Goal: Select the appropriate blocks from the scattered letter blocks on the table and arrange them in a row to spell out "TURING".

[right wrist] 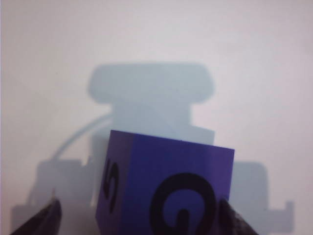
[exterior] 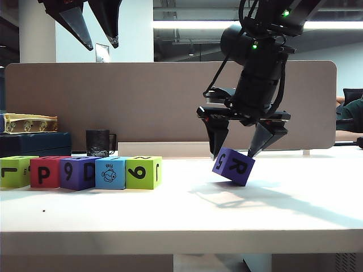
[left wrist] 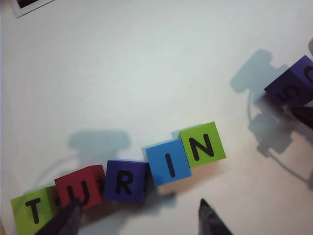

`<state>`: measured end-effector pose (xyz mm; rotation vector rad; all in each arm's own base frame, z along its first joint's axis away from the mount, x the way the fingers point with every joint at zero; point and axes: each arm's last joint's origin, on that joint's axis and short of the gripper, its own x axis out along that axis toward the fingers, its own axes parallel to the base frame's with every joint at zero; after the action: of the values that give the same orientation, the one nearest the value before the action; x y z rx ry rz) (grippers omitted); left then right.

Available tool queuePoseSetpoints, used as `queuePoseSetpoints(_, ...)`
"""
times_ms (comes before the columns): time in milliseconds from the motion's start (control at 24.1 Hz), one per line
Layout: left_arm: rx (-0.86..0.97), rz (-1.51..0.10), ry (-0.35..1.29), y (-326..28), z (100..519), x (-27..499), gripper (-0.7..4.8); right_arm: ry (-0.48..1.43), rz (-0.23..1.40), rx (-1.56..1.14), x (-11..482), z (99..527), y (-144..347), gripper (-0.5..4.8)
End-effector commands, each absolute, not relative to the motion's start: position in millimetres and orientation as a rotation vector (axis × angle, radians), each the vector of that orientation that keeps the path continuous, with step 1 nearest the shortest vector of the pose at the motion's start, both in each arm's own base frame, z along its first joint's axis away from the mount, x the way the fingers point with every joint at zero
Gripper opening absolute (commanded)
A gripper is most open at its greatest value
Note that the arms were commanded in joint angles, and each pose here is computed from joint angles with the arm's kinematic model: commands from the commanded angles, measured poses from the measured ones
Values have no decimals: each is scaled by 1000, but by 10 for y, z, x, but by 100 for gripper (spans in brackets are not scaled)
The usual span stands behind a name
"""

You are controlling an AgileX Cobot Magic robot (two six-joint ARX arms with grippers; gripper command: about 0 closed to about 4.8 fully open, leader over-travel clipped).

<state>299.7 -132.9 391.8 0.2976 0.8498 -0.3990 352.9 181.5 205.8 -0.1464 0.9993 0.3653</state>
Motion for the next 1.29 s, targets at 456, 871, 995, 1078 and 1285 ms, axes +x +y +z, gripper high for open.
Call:
queuePoseSetpoints(456,288,-405,796,-1338,3971,3012,302,947,394,-124,3580,2393,1868,409)
queuePoseSetpoints(871,294,-407,798,-1336,3969,3010,302,1038,383,-160,3515,2324,1832,409)
queuePoseSetpoints(995,315,-415,800,-1334,3967,3005,302,1121,370,-182,3450,2285,1798,409)
queuePoseSetpoints(1078,315,-415,800,-1334,3965,3006,302,1160,365,-191,3418,2270,1781,409)
queuePoseSetpoints(1285,315,-415,799,-1335,3966,3007,302,1178,379,-170,3407,2265,1784,409)
